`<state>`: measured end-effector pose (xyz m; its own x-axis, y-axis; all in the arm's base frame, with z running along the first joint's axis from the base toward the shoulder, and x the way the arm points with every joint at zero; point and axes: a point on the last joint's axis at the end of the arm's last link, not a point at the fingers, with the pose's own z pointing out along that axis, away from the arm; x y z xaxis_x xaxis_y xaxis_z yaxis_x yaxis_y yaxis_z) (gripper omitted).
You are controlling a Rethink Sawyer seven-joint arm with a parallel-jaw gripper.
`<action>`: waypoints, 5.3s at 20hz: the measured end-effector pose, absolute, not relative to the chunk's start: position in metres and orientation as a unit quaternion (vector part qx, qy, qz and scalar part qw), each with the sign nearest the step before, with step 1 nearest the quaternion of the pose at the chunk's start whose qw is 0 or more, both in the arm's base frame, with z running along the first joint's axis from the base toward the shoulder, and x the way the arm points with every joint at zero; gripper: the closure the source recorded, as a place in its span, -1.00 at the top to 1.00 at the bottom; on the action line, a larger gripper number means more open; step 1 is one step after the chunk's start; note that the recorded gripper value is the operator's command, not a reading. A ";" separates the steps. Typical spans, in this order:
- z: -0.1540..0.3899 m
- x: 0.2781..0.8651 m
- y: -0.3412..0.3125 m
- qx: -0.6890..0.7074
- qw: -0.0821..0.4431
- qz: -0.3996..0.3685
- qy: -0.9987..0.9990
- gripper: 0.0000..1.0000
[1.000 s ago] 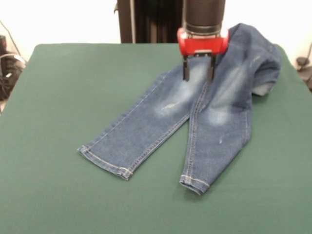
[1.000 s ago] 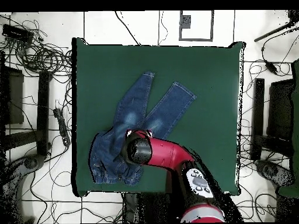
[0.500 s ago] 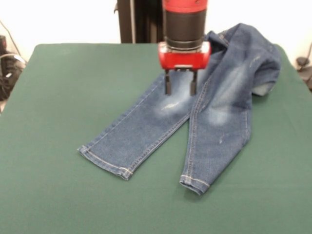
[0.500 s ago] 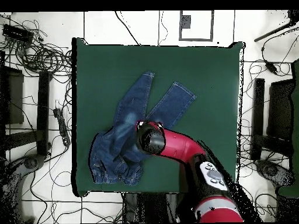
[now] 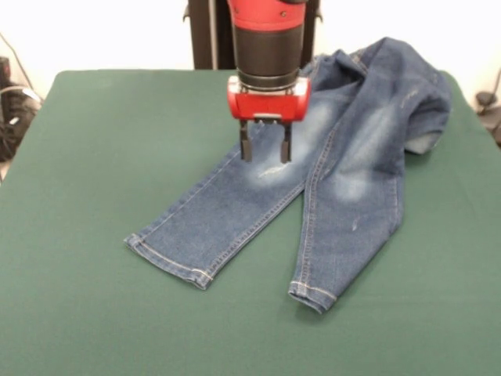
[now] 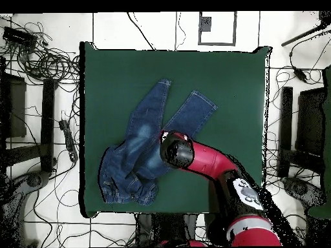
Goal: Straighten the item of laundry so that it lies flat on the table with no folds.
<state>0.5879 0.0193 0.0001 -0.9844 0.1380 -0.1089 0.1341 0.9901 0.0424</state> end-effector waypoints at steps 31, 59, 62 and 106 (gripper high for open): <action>-0.023 0.596 0.022 0.022 0.026 -0.030 0.999 1.00; -0.045 0.602 0.010 0.022 0.000 -0.041 0.999 1.00; -0.045 0.603 0.009 0.024 -0.002 -0.037 0.999 1.00; -0.047 0.616 -0.010 0.028 -0.027 -0.017 0.999 -1.00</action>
<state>0.6165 -0.0102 -0.0470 -0.9970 0.0562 0.0529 0.0543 0.9979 -0.0363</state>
